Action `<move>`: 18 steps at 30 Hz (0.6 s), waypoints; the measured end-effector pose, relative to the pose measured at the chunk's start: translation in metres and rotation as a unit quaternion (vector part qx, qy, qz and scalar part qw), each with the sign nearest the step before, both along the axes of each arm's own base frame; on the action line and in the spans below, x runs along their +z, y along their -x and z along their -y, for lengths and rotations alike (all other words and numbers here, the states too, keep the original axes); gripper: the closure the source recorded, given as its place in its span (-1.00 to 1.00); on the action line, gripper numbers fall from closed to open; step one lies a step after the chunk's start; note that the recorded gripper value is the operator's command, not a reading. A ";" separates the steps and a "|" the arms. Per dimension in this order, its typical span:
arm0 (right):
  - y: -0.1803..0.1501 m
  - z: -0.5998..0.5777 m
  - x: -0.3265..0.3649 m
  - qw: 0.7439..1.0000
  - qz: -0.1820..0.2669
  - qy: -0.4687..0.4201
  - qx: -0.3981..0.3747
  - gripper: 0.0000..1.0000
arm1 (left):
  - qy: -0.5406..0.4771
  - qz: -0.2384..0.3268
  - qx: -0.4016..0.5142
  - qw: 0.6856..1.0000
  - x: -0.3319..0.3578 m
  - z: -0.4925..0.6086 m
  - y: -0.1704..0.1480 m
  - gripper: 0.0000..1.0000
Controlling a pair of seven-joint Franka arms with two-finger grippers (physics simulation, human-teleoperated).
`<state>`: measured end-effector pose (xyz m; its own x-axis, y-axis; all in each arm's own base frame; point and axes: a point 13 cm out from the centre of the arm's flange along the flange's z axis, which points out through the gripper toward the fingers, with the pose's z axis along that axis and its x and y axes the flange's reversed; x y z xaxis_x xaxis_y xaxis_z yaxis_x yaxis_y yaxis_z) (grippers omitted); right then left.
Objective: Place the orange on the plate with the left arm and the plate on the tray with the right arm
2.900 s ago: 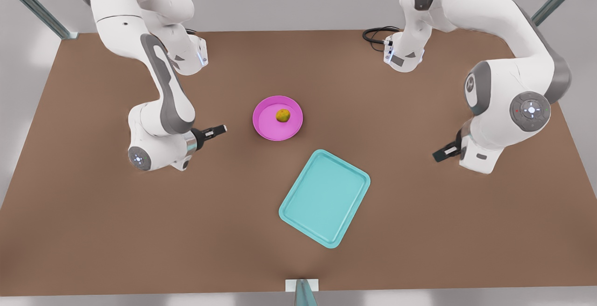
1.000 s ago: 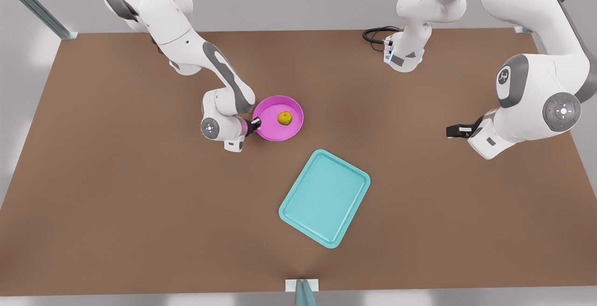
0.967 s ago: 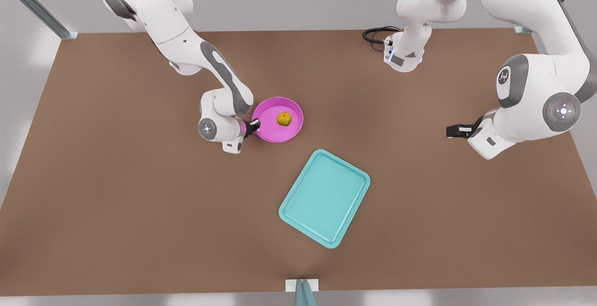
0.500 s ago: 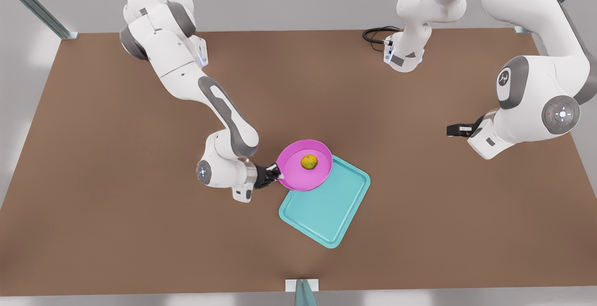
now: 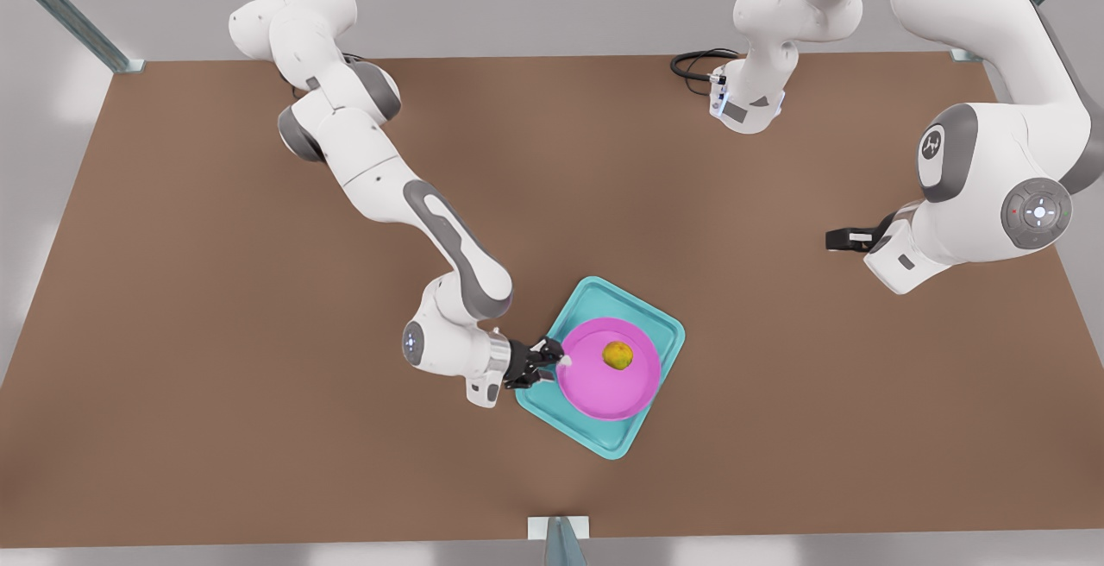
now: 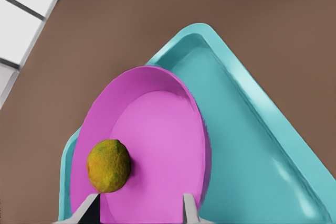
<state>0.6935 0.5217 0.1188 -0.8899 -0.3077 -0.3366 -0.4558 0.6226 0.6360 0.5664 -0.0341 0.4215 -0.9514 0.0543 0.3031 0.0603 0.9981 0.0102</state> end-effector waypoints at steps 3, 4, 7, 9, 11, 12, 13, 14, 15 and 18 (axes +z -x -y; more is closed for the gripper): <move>-0.042 0.077 0.048 0.997 0.038 0.071 0.005 -1.00 | 0.000 0.001 0.000 1.000 0.001 0.000 0.000 -1.00; -0.052 0.118 0.088 0.992 0.054 0.116 0.023 -1.00 | 0.000 0.000 0.000 1.000 0.001 0.000 0.000 -1.00; -0.039 0.242 0.233 0.964 0.071 0.246 0.064 -1.00 | 0.000 0.000 -0.001 1.000 0.001 0.000 0.000 -1.00; -0.004 0.316 0.327 0.940 0.068 0.328 0.066 -1.00 | 0.000 -0.001 -0.001 1.000 0.000 0.000 0.000 -1.00; 0.037 0.375 0.377 0.924 0.034 0.376 0.058 -1.00 | 0.000 -0.002 -0.001 1.000 -0.001 0.000 0.000 -1.00; 0.061 0.396 0.387 0.920 0.008 0.387 0.058 -1.00 | -0.001 -0.005 0.000 1.000 -0.004 0.000 0.000 -1.00; 0.086 0.413 0.393 0.918 -0.018 0.391 0.060 -1.00 | -0.001 -0.011 0.000 1.000 -0.008 -0.001 0.001 -1.00; 0.111 0.423 0.395 0.917 -0.039 0.392 0.066 -1.00 | -0.003 -0.019 0.004 1.000 -0.013 -0.004 0.002 -1.00; 0.130 0.431 0.396 0.914 -0.055 0.396 0.070 -1.00 | -0.005 -0.031 0.009 0.999 -0.020 -0.010 0.003 -1.00; 0.155 0.446 0.397 0.906 -0.082 0.410 0.067 -1.00 | -0.008 -0.062 0.015 0.998 -0.035 -0.016 0.010 -1.00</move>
